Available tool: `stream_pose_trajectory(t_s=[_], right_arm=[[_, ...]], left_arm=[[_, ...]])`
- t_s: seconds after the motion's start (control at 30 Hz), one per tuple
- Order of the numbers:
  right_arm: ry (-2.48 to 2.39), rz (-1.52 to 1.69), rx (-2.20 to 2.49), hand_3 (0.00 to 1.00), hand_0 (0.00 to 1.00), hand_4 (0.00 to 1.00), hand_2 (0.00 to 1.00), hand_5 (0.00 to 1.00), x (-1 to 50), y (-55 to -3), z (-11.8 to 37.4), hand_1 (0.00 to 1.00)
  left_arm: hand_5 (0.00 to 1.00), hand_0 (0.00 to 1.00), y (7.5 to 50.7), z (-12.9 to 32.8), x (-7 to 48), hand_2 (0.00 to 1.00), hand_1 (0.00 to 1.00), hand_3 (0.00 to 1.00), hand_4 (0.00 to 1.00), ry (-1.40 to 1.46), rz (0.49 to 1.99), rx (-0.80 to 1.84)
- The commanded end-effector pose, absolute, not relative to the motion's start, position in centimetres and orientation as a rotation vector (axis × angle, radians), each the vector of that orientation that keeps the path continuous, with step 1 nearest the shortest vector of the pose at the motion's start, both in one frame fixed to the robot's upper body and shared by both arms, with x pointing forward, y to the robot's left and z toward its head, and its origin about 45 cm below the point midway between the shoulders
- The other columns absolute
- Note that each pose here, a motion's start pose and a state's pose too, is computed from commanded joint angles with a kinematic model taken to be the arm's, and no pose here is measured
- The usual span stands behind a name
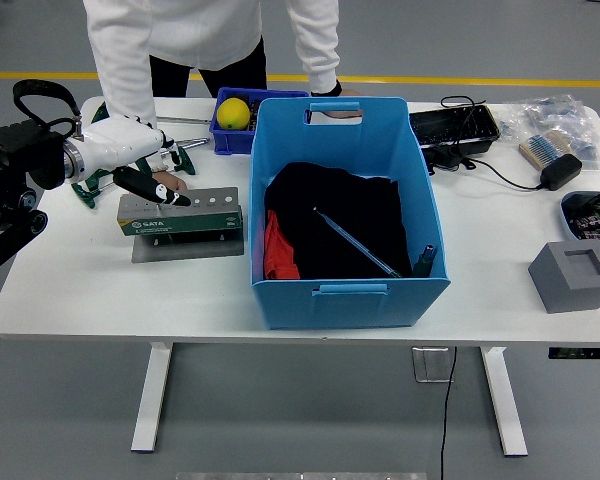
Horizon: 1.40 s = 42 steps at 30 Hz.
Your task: Lift tool from toolbox,place it in box,lift tool from toolbox,place it in box
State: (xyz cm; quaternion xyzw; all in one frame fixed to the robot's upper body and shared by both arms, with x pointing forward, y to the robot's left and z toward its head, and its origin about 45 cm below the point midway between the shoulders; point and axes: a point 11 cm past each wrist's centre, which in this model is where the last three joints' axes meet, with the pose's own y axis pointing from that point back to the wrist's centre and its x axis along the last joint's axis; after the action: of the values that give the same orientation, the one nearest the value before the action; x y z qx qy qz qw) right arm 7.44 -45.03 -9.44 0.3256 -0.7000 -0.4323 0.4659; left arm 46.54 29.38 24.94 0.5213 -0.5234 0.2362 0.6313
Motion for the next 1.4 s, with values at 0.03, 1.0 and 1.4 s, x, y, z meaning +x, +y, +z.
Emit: stream_pose_trajectory(t_s=[0.03, 1.0, 1.4], right_arm=[[-1.718, -1.061, 0.800, 0.563, 0.650, 0.789, 0.703, 0.681, 7.5, -45.0, -9.4, 0.633], [-1.726, -1.041, 0.816, 0.562, 0.651, 0.791, 0.703, 0.678, 8.7, -45.6, -9.0, 0.633], [-1.726, -1.037, 0.815, 0.563, 0.651, 0.792, 0.704, 0.678, 8.7, -45.8, -8.9, 0.632]], left_arm=[[0.871, 0.902, 29.3, 24.7, 46.5, 0.831, 0.792, 0.666, 0.983, -1.198, 0.529, 1.197], [0.857, 0.926, 28.8, 22.3, 47.7, 0.634, 0.675, 0.531, 0.950, -1.237, 0.316, 1.377], [0.853, 0.937, 28.7, 21.7, 47.8, 0.639, 0.675, 0.509, 0.938, -1.255, 0.283, 1.410]])
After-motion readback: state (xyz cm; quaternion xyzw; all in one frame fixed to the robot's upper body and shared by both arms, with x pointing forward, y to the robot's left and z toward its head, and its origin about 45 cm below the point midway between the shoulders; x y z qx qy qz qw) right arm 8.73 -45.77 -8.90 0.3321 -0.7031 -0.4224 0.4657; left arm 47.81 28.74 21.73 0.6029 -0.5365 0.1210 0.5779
